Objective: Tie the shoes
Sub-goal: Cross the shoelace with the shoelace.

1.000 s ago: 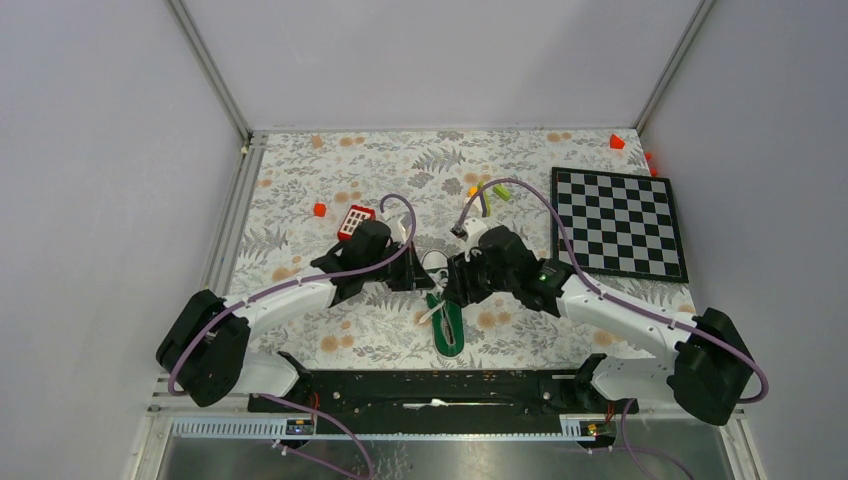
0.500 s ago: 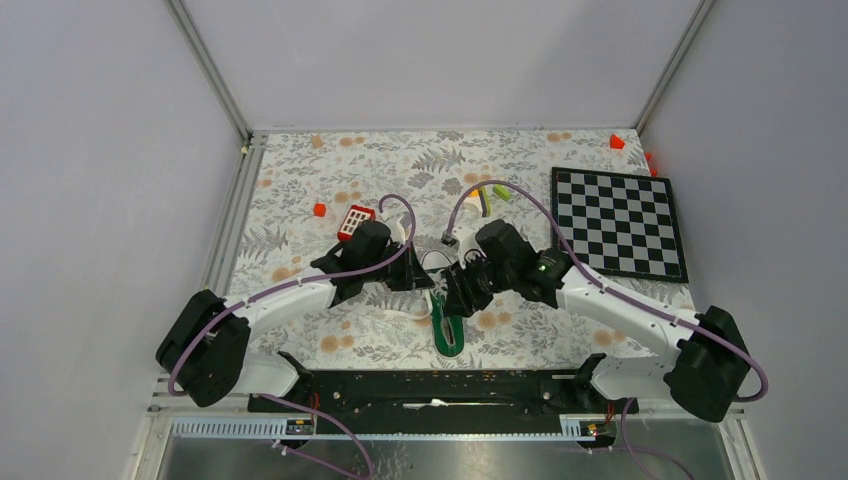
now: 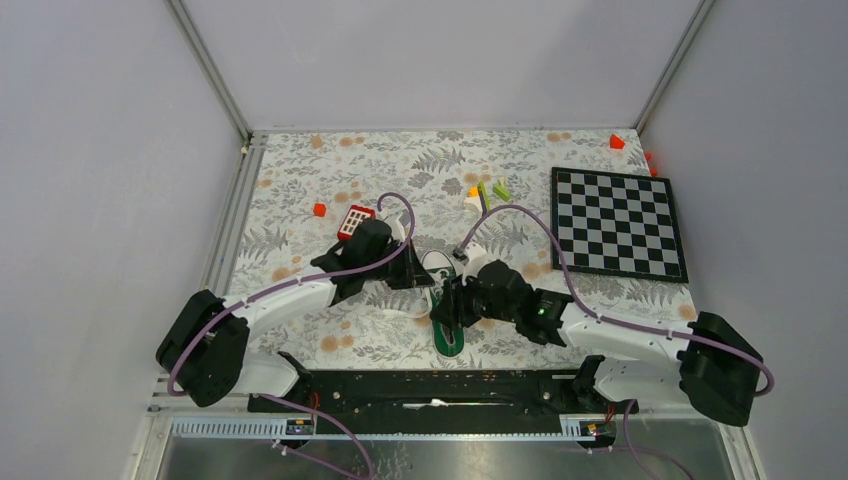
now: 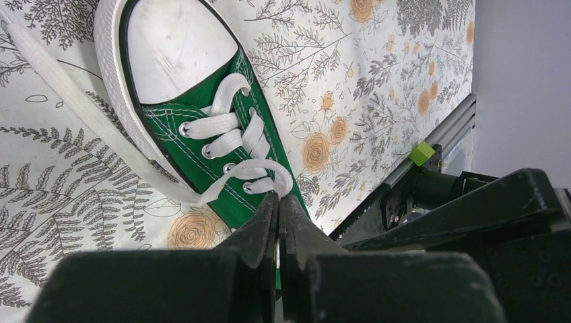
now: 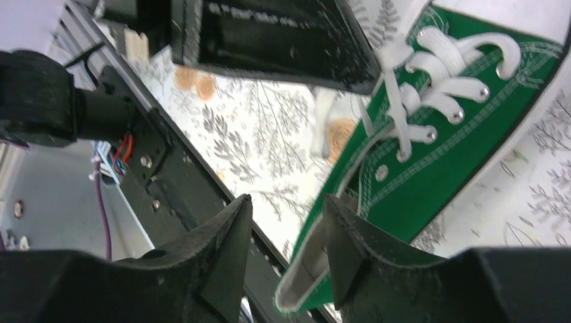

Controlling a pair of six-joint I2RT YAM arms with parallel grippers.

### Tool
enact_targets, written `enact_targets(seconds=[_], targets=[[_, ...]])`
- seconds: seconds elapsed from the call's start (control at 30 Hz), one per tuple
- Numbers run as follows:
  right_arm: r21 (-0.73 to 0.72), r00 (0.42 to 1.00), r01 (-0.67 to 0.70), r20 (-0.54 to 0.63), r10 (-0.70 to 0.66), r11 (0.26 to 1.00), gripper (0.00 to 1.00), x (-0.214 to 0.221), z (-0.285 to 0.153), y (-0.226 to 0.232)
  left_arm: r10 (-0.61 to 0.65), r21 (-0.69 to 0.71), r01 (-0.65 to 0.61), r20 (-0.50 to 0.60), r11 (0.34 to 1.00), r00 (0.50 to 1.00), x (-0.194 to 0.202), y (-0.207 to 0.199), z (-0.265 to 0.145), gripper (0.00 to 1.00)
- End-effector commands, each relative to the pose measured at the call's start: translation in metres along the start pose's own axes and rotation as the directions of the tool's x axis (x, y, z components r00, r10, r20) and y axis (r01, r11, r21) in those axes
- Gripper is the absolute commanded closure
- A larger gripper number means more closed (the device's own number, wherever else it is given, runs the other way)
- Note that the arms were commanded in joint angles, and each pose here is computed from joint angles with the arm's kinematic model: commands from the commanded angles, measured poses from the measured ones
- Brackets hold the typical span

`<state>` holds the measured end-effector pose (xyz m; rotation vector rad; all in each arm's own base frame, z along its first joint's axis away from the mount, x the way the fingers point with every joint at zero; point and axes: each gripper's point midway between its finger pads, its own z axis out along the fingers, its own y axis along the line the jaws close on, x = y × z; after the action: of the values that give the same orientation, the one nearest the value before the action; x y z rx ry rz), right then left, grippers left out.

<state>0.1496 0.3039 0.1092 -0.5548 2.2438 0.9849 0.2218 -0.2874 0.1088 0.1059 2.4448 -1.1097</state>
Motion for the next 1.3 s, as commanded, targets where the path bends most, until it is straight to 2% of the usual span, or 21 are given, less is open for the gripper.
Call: enact_targets(seconds=[0.0,0.33,0.67,0.73,0.77,0.83,0.87,1.1,1.27], targets=[[-0.024,0.978,-0.057,0.2,0.061,0.998,0.5,-0.041,0.017,0.016,0.019,0.032,-0.022,0.09,0.999,0.996,-0.029,-0.023,-0.007,1.0],[0.026,0.972,-0.085,0.222,0.077,0.996,0.49,-0.044,0.042,0.004,0.017,0.037,-0.02,0.085,0.999,0.996,-0.027,-0.025,-0.011,1.0],[0.036,0.98,-0.113,0.171,0.105,0.993,0.53,-0.018,0.052,-0.002,0.019,0.04,-0.023,0.093,0.999,0.995,-0.029,-0.026,-0.013,1.0],[0.039,0.98,-0.116,0.169,0.108,0.992,0.59,-0.015,0.051,-0.004,0.02,0.042,-0.024,0.093,0.999,0.996,-0.029,-0.027,-0.013,1.0],[0.04,0.98,-0.113,0.167,0.105,0.993,0.66,-0.013,0.05,-0.005,0.02,0.043,-0.024,0.093,0.999,0.996,-0.029,-0.027,-0.013,1.0],[0.046,0.982,-0.1,0.167,0.091,0.994,0.91,-0.015,0.046,-0.005,0.021,0.041,-0.025,0.094,0.999,0.995,-0.029,-0.027,-0.013,1.0],[0.054,0.982,-0.089,0.173,0.079,0.995,1.0,-0.017,0.042,-0.006,0.022,0.042,-0.026,0.092,0.999,0.996,-0.028,-0.026,-0.013,1.0],[0.166,0.98,0.045,0.184,-0.076,0.985,1.0,-0.042,-0.002,-0.012,0.026,0.034,-0.029,0.086,0.999,0.996,-0.025,-0.022,-0.011,1.0],[0.167,0.986,0.135,0.07,-0.148,0.977,1.0,-0.051,-0.026,-0.016,0.026,0.038,-0.029,0.082,0.999,0.996,-0.023,-0.02,-0.01,1.0]])
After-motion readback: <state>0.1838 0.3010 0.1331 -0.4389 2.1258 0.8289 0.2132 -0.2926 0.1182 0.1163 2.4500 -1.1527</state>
